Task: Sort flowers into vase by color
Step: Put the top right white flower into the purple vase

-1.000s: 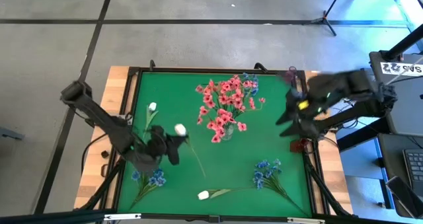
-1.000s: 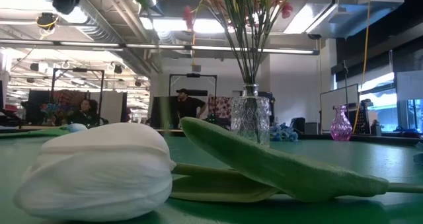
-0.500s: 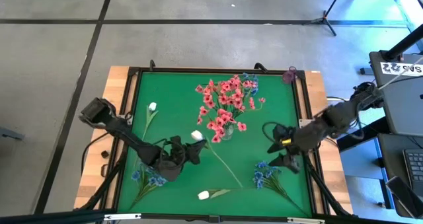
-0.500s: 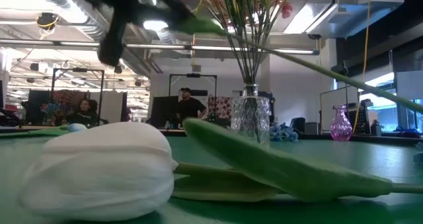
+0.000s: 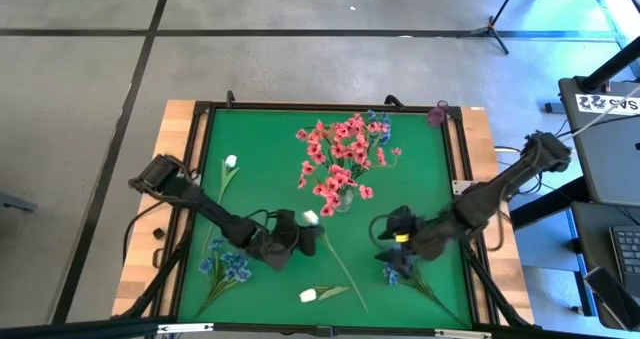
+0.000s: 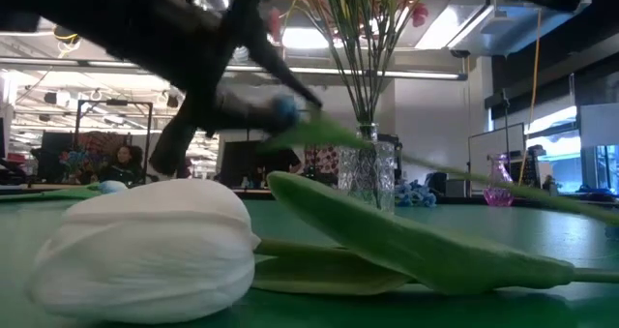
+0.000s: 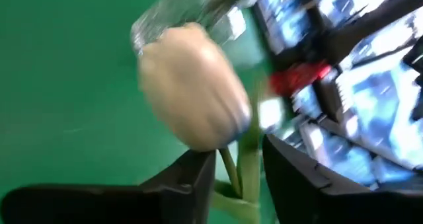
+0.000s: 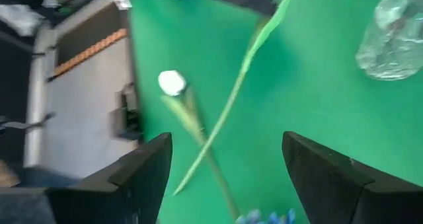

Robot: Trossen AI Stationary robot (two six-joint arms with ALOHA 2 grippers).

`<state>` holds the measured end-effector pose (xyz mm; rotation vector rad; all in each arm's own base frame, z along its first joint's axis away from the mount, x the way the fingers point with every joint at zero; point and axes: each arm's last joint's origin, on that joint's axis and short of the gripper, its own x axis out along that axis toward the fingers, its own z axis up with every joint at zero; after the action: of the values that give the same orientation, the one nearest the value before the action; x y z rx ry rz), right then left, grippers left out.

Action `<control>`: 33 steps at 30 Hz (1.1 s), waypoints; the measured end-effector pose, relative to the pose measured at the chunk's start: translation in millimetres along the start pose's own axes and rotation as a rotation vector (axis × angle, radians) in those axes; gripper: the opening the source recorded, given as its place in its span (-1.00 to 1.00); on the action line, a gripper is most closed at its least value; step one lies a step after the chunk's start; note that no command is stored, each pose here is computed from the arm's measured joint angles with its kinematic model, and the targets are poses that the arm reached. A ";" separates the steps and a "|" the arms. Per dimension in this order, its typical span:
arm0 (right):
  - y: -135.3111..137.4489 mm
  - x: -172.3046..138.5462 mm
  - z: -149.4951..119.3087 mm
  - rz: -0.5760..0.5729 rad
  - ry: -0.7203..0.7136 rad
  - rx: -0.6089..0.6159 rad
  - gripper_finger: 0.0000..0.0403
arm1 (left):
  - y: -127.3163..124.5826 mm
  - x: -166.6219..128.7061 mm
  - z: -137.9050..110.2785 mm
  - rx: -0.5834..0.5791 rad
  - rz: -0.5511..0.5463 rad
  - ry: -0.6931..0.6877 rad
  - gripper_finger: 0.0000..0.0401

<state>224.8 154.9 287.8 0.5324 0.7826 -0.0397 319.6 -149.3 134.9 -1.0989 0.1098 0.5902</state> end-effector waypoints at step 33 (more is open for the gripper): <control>-20.4 203.9 -52.3 -0.264 -0.227 0.033 0.26 | -3.7 5.6 8.5 0.266 -0.039 0.354 -0.11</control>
<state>331.5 194.3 109.5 0.4435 0.6264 -0.3518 324.5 -140.9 139.8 -0.9337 0.4600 0.3297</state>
